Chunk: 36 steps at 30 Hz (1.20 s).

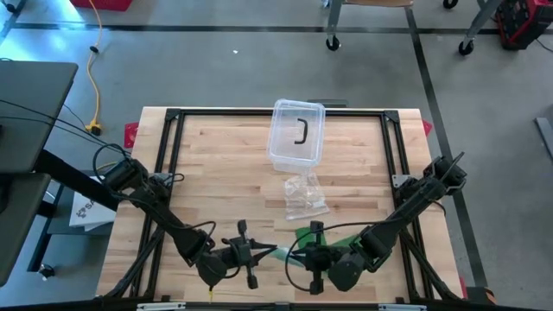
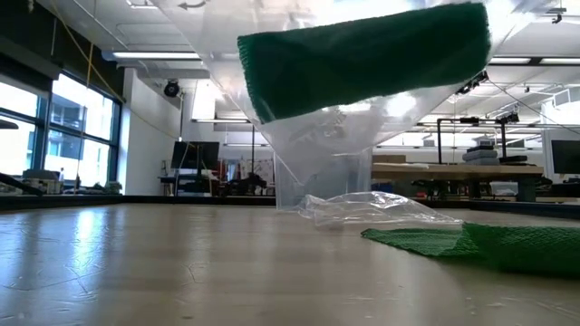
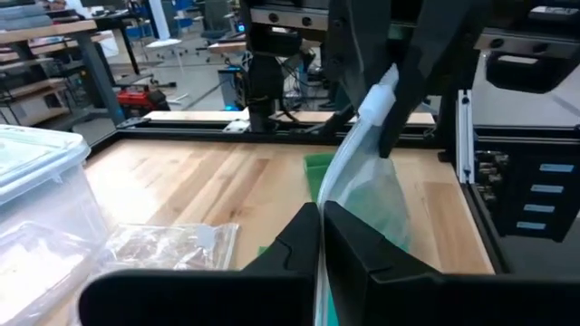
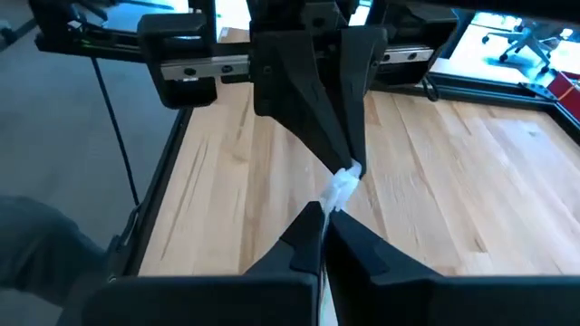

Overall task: Roll bandage
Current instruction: Close the transparent zip bag

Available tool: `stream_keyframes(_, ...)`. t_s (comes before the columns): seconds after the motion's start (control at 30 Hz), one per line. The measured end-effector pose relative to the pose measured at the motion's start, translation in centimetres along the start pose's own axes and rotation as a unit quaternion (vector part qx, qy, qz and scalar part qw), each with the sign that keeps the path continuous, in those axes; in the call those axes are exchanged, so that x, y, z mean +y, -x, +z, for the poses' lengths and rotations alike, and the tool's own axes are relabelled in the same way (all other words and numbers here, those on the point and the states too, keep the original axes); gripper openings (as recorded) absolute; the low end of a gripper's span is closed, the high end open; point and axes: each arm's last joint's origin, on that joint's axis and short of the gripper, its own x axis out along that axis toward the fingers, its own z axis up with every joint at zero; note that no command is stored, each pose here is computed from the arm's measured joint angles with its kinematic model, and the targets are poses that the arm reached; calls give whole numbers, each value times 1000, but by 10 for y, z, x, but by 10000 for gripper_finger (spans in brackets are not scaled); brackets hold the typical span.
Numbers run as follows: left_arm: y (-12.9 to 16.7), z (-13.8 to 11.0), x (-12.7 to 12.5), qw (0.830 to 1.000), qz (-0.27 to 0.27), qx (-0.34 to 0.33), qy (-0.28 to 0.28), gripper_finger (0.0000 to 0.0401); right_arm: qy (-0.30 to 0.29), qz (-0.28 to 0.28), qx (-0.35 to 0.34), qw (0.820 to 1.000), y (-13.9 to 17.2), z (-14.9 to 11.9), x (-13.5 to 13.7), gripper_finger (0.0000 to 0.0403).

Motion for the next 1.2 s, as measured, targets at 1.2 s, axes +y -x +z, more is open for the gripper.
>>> stream_keyframes(1.2, 3, 41, -4, 978, -53, 196, -55, 1, -3, -8, 12, 1000, -13, -14, 11, 71)
